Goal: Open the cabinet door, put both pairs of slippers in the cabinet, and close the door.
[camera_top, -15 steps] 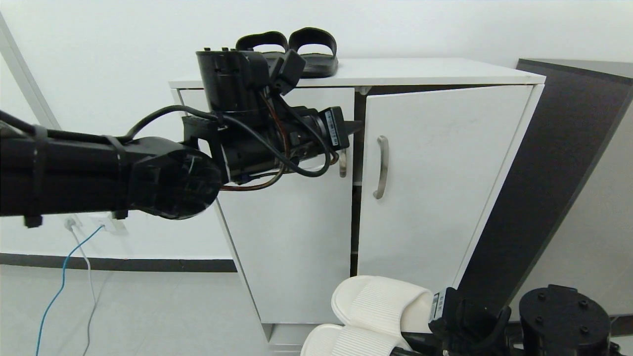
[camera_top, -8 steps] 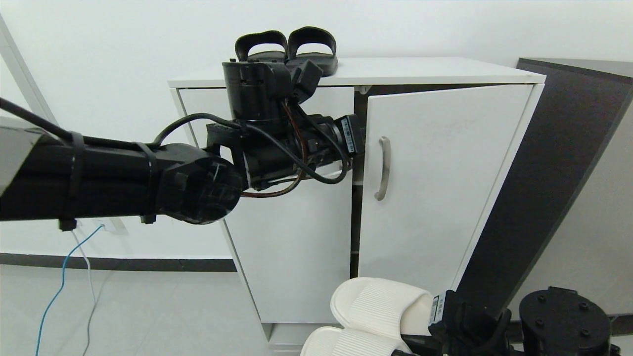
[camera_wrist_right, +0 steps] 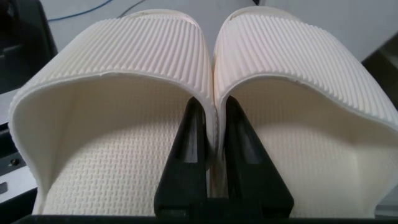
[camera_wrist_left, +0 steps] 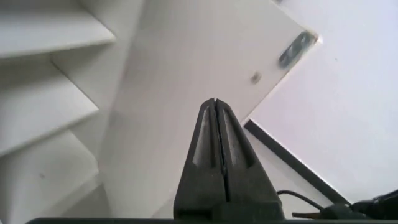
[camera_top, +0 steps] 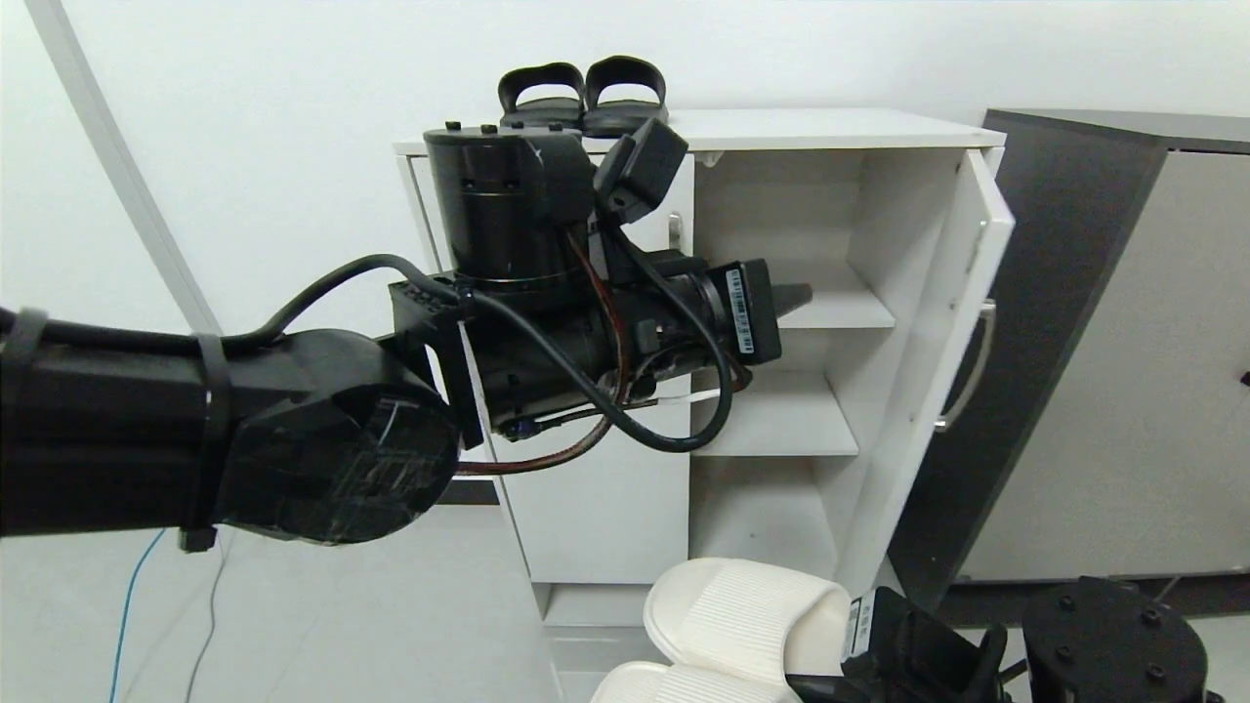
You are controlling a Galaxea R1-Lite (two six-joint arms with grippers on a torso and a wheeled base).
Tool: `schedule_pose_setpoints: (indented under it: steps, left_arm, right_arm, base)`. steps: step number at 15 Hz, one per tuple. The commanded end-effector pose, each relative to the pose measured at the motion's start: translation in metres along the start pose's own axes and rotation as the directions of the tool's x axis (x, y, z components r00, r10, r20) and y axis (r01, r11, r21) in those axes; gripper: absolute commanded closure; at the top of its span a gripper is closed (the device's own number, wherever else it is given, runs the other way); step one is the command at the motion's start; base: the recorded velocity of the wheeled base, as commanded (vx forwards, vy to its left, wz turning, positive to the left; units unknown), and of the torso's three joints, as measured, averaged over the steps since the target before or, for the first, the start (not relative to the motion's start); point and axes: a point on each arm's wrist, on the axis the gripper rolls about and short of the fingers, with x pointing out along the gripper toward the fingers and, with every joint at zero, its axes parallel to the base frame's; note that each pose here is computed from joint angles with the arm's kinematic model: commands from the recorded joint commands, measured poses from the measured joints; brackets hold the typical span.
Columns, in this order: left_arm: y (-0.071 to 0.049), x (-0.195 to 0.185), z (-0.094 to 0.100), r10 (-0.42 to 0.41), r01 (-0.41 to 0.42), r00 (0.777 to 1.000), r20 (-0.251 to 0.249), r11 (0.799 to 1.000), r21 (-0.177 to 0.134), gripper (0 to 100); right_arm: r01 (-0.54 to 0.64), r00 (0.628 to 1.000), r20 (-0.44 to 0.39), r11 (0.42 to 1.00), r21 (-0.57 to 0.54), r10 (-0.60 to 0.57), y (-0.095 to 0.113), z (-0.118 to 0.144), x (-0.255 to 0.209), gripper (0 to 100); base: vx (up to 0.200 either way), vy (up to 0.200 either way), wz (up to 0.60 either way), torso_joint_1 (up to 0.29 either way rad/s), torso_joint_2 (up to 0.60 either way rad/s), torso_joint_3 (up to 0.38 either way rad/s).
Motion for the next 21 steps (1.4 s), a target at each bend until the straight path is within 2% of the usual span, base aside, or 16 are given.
schedule_pose_setpoints:
  steps: [1,3,5,6,7,9,11,13,14,15,16,17,18,19,20,21]
  left_arm:
    - [0.002,-0.003,-0.001,0.01,-0.01,1.0,0.0,1.0,-0.001,100]
    - [0.019,-0.023,0.008,0.079,-0.08,0.997,0.024,0.997,0.011,100]
    - [0.026,-0.068,0.019,0.156,-0.157,0.986,0.06,0.987,0.012,100]
    - [0.021,-0.1,0.018,0.188,-0.189,0.979,0.075,0.982,0.011,100]
    - [0.018,-0.114,0.016,0.198,-0.199,0.977,0.079,0.98,0.012,100]
    - [-0.007,-0.189,-0.005,0.234,-0.237,0.967,0.103,0.971,0.017,100]
    - [-0.023,-0.232,-0.025,0.29,-0.294,0.953,0.085,0.955,0.041,100]
    - [-0.035,-0.275,-0.052,0.43,-0.437,0.9,0.079,0.889,0.137,100]
    - [-0.036,-0.291,-0.062,0.513,-0.525,0.851,0.109,0.838,0.148,100]
    - [-0.034,-0.299,-0.07,0.559,-0.571,0.821,0.119,0.809,0.141,100]
    - [-0.031,-0.315,-0.091,0.652,-0.667,0.745,0.142,0.733,0.136,100]
    - [-0.032,-0.324,-0.102,0.691,-0.712,0.701,0.175,0.688,0.139,100]
    - [-0.031,-0.334,-0.122,0.744,-0.771,0.636,0.203,0.617,0.156,100]
    - [-0.032,-0.342,-0.133,0.779,-0.818,0.575,0.249,0.557,0.144,100]
    - [-0.032,-0.345,-0.14,0.798,-0.84,0.541,0.266,0.526,0.13,100]
    - [-0.033,-0.352,-0.158,0.833,-0.886,0.46,0.308,0.453,0.098,100]
  right_arm:
    - [0.002,1.0,0.0,1.0,0.0,-0.002,0.0,0.0,0.0,100]
    - [0.005,1.0,-0.002,1.0,0.003,-0.005,-0.001,0.0,0.0,100]
    - [0.025,1.0,-0.005,1.0,0.013,-0.025,-0.006,-0.001,0.001,100]
    - [0.043,0.999,-0.01,0.999,0.02,-0.043,-0.011,-0.002,0.003,100]
    - [0.051,0.999,-0.007,0.998,0.025,-0.051,-0.014,-0.001,0.004,100]
    - [0.074,0.997,-0.006,0.997,0.034,-0.074,-0.02,-0.001,0.005,100]
    - [0.077,0.997,-0.008,0.996,0.036,-0.077,-0.021,-0.001,0.006,100]
    - [0.081,0.997,-0.009,0.996,0.039,-0.081,-0.022,-0.001,0.006,100]
    - [0.087,0.996,-0.006,0.995,0.04,-0.087,-0.024,-0.001,0.005,100]
    - [0.087,0.996,-0.006,0.995,0.04,-0.087,-0.024,-0.001,0.005,100]
    - [0.09,0.996,-0.007,0.995,0.041,-0.09,-0.024,-0.001,0.005,100]
    - [0.092,0.996,-0.007,0.995,0.042,-0.091,-0.025,-0.001,0.005,100]
    - [0.093,0.996,-0.004,0.995,0.04,-0.093,-0.025,-0.001,0.005,100]
    - [0.094,0.996,-0.002,0.995,0.038,-0.094,-0.025,0.0,0.005,100]
    - [0.094,0.996,-0.002,0.995,0.037,-0.094,-0.025,0.0,0.004,100]
    - [0.093,0.996,-0.004,0.995,0.037,-0.093,-0.025,0.0,0.004,100]
  base:
    - [-0.2,0.0,0.0,0.002,0.0,-0.002]
    - [0.0,0.0,0.0,0.0,0.0,0.0]
    - [0.0,0.0,0.0,0.0,0.0,0.0]
    - [0.0,0.0,0.0,0.0,0.0,0.0]
    - [0.0,0.0,0.0,0.0,0.0,0.0]
    - [0.0,0.0,0.0,0.0,0.0,0.0]
    - [0.0,0.0,0.0,0.0,0.0,0.0]
    - [0.0,0.0,0.0,0.0,0.0,0.0]
    - [0.0,0.0,0.0,0.0,0.0,0.0]
    - [0.0,0.0,0.0,0.0,0.0,0.0]
    - [0.0,0.0,0.0,0.0,0.0,0.0]
    - [0.0,0.0,0.0,0.0,0.0,0.0]
    - [0.0,0.0,0.0,0.0,0.0,0.0]
    - [0.0,0.0,0.0,0.0,0.0,0.0]
    - [0.0,0.0,0.0,0.0,0.0,0.0]
    - [0.0,0.0,0.0,0.0,0.0,0.0]
